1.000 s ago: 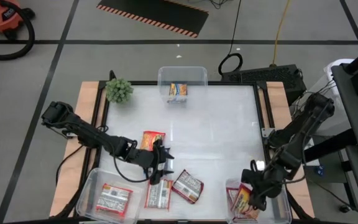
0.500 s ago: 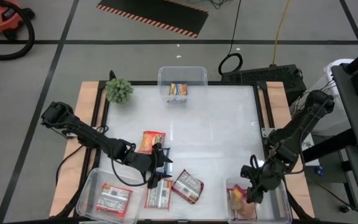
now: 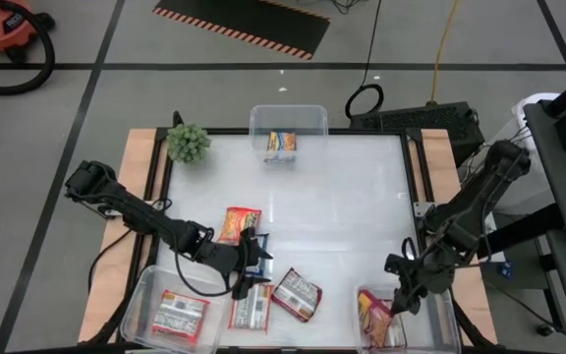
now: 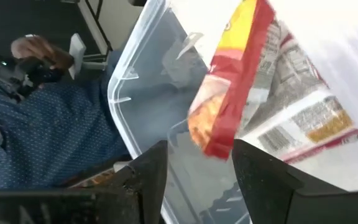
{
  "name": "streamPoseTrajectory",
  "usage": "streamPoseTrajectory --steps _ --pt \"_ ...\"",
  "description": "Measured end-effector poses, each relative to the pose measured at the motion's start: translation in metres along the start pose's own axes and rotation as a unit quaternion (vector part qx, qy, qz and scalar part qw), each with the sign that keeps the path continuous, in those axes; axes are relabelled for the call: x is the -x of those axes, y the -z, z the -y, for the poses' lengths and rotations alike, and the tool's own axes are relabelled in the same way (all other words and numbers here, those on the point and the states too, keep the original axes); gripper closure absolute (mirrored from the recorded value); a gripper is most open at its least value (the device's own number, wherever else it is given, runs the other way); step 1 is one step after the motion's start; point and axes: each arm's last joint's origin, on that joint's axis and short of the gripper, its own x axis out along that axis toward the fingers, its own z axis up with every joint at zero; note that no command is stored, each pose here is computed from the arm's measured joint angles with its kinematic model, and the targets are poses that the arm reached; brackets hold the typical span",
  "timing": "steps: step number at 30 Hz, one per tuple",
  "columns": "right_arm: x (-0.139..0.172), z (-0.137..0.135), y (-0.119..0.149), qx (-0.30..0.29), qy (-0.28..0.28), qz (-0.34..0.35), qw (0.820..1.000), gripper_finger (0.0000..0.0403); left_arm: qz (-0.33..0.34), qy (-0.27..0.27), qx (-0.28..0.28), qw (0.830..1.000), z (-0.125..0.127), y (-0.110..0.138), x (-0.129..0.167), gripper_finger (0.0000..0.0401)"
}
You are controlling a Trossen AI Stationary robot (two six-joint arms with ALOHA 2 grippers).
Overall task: Sort Maruchan noodles
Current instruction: Put the top red noodle pack into the right transparent bin
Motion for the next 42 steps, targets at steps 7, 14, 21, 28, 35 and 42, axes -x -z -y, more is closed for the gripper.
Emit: streamPoseTrajectory --steps 7,14,21,28,35,42 --pt "0.025 0.005 0.0 0.0 -0.017 0.025 1.0 0.0232 -0.001 0.003 -0.003 1.0 0.002 0.001 0.001 0.0103" --pt "0.022 -0.011 -0.004 0.051 -0.086 0.114 0.988 0.0239 -0.008 0.012 -0.011 1.0 0.01 0.004 0.002 0.0103" --pt "-0.023 -0.017 -0.008 -0.013 -0.063 0.059 0.996 0.0275 -0.011 0.015 -0.021 1.0 0.012 0.006 0.003 0.0103" --pt "-0.046 -0.013 -0.006 -0.068 -0.027 0.018 0.997 0.0303 -0.011 0.015 -0.023 1.0 0.012 0.006 0.003 0.0103" --pt "-0.048 -0.007 -0.007 -0.084 0.007 0.017 0.996 0.0314 -0.008 -0.001 -0.027 1.0 0.011 0.006 0.003 0.0103" --pt "-0.046 0.005 -0.007 -0.133 0.068 0.027 0.988 0.0315 -0.008 -0.002 -0.027 1.0 0.011 0.006 0.003 0.0103"
